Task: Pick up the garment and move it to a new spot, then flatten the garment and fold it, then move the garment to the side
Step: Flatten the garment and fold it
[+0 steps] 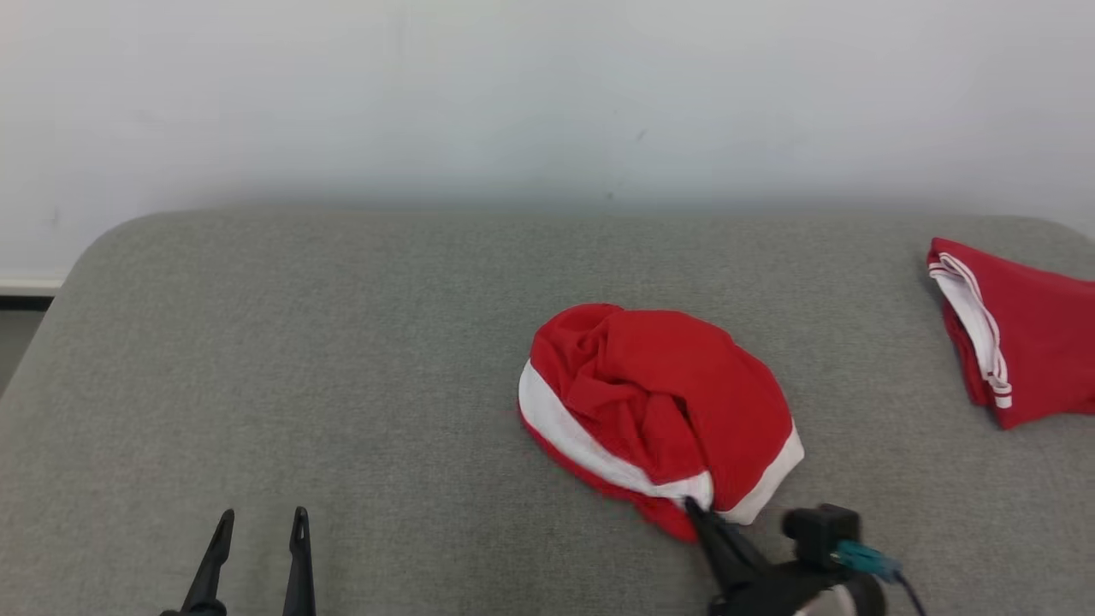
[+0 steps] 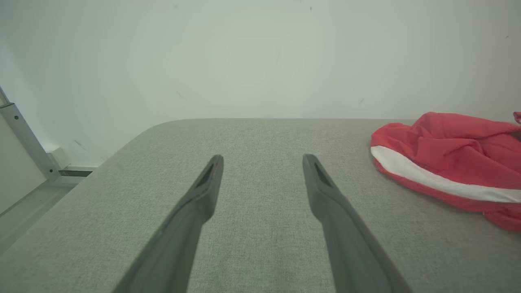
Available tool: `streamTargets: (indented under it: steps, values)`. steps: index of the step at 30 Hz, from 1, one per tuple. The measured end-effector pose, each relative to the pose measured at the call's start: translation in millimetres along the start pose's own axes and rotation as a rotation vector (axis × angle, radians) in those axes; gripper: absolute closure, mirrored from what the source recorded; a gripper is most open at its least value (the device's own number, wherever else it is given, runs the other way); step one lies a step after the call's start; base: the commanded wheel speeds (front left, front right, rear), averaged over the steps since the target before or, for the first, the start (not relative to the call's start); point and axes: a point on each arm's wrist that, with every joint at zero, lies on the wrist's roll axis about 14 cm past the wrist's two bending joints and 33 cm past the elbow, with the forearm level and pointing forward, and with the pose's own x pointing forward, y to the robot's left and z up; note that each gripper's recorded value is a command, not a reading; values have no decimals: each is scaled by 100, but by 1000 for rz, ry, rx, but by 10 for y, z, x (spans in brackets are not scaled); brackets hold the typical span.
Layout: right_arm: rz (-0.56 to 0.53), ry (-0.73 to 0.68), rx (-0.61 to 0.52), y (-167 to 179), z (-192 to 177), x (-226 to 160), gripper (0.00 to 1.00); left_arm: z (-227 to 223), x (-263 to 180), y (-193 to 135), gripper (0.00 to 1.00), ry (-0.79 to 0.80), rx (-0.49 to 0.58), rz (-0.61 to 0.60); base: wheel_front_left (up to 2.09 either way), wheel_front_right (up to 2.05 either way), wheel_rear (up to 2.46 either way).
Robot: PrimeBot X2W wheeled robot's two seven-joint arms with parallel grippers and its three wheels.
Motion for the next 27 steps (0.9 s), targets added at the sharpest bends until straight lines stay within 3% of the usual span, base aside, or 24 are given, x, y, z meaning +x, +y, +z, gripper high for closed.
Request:
streamTargets:
  steps: [8,17,18,19,27]
  values:
    - [-188,-59,-81,-798,117,-788,100,13,75,-242,0,-8,-22,-65,0,0,0]
    - [-292,-22,-74,-1119,80,-1299,100,2,187,-518,0,-6,-35,-146,0,0,0]
    - [-286,-22,-72,-1090,78,-1297,82,-2,195,-522,0,-5,-35,-148,0,0,0]
    - [-275,-44,-73,-1047,123,-1280,2,-10,199,-523,0,-2,-34,-149,0,0,0]
    - [-221,-201,-113,-817,499,-1275,0,-10,190,-532,0,-2,-32,-152,0,0,0]
